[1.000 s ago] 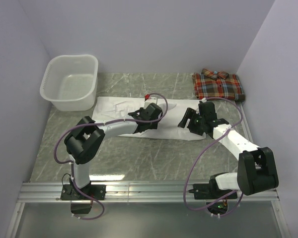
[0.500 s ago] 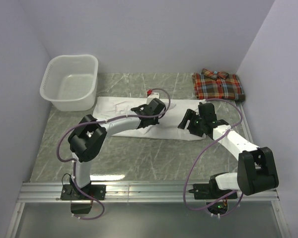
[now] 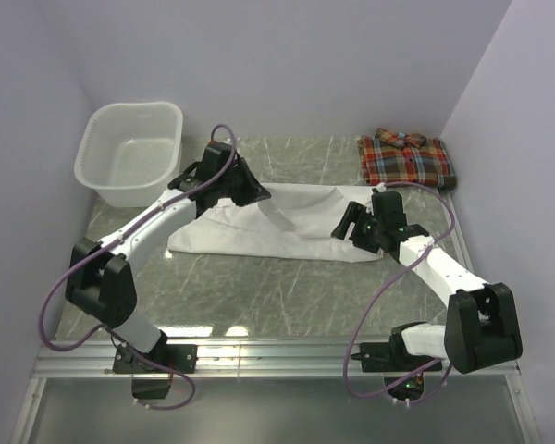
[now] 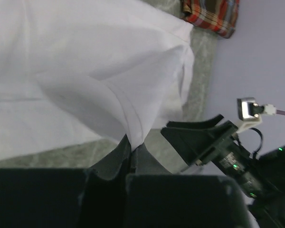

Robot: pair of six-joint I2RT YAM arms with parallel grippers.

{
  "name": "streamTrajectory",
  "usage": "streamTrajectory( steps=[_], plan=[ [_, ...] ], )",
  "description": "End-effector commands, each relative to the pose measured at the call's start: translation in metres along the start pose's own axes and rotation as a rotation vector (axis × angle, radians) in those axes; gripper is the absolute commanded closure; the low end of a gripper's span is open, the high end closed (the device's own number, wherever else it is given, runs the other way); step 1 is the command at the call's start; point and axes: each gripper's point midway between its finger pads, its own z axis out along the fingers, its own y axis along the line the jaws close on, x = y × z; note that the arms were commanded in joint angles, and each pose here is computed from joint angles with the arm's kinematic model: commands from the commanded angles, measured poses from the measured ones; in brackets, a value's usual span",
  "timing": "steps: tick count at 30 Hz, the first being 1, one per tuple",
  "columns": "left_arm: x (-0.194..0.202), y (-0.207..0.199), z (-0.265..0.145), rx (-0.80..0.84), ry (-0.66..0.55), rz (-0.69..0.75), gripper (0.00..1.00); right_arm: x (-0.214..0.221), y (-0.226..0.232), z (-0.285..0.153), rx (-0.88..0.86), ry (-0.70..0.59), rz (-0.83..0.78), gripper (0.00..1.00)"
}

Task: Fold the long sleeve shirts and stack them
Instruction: Fold the shirt

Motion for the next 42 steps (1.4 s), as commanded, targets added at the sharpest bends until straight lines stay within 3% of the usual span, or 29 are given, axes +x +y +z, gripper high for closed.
streamTrajectory(
  steps=[1,7,12,16,17,19,20,22,26,32,37,42],
  plan=[
    [0.025,-0.037,-0.024,0.225,0.131,-0.202,0.99,-0.013,0.015,-0.010,-0.048,-0.045,-0.040,0.18],
    [0.030,-0.043,-0.022,0.283,0.168,-0.315,0.96,-0.013,0.013,-0.006,-0.041,-0.046,-0.044,0.18],
    [-0.015,-0.008,-0.002,0.165,-0.014,-0.323,0.93,-0.011,0.011,-0.004,-0.040,-0.045,-0.037,0.18],
    [-0.038,0.020,0.012,0.116,-0.055,-0.385,0.80,-0.012,0.011,-0.004,-0.040,-0.047,-0.042,0.18],
    [-0.044,0.031,0.018,0.094,-0.068,-0.402,0.66,-0.012,0.011,-0.004,-0.037,-0.047,-0.045,0.18],
    [-0.049,0.048,0.024,0.028,-0.084,-0.401,0.52,-0.013,0.012,-0.007,-0.043,-0.054,-0.057,0.18],
    [-0.051,0.059,0.028,0.000,-0.078,-0.388,0.43,-0.014,0.012,-0.007,-0.044,-0.055,-0.065,0.18],
    [-0.058,0.064,0.025,-0.042,-0.094,-0.359,0.36,-0.015,0.018,-0.010,-0.059,-0.065,-0.101,0.18],
    [-0.067,0.062,0.004,-0.093,-0.133,-0.233,0.33,-0.024,0.045,-0.014,-0.144,-0.091,-0.198,0.19],
    [-0.068,0.086,-0.042,-0.231,-0.192,0.071,0.33,-0.039,0.097,-0.003,-0.240,-0.083,-0.357,0.21],
    [-0.047,0.129,-0.067,-0.347,-0.210,0.226,0.32,-0.045,0.115,0.035,-0.244,-0.028,-0.247,0.21],
    [-0.042,0.149,-0.095,-0.383,-0.317,0.317,0.28,-0.043,0.129,0.078,-0.282,0.043,-0.104,0.21]
  ],
)
